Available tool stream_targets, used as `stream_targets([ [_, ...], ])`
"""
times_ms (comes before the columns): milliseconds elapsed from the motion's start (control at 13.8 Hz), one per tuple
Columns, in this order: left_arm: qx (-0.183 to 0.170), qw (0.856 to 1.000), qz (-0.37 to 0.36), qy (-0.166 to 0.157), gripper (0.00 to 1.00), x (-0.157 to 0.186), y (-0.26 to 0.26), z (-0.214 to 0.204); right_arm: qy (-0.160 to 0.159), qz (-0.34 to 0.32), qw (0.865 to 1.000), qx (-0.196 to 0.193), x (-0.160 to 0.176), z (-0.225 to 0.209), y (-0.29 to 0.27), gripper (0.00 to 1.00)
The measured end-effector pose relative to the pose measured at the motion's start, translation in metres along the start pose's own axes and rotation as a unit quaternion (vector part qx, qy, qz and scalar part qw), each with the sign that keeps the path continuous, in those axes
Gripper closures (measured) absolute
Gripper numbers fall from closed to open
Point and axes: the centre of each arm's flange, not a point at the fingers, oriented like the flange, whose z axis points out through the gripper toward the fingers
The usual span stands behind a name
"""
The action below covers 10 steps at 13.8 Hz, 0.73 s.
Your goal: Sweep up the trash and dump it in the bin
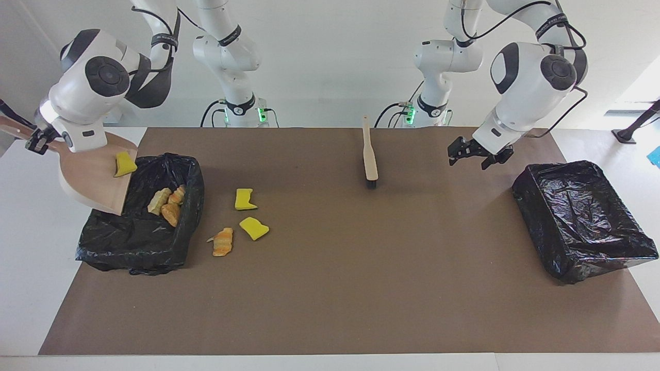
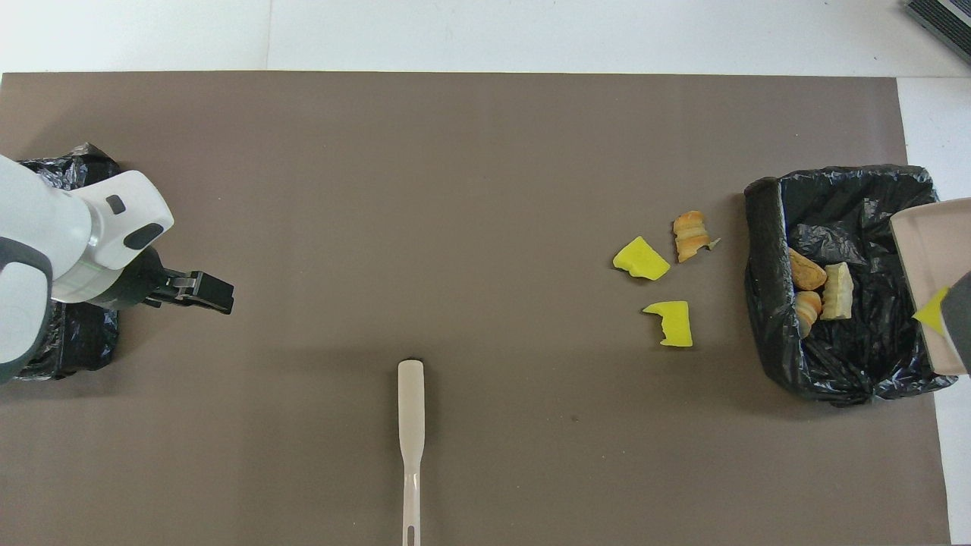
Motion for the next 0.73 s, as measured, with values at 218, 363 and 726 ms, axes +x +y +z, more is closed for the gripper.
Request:
stream_targets([
  [218,0.012,1.000,0.013,0.019,0.00,-0.003,-0.010,-0.041,-0.027,-0.023,0.999,-0.024,0.016,-0.022,0.012,0.69],
  [363,0.015,0.999,0.013,0.028,0.00,-0.005,-0.010,-0.061,-0.057,-0.042,0.996,-0.048,0.028,-0.048,0.020,0.69],
  [726,0.028,0.998,0.003,0.051,0.00,-0.006,-0.015,-0.089,-0.103,-0.056,0.991,-0.064,0.029,-0.064,0.024,0.69],
])
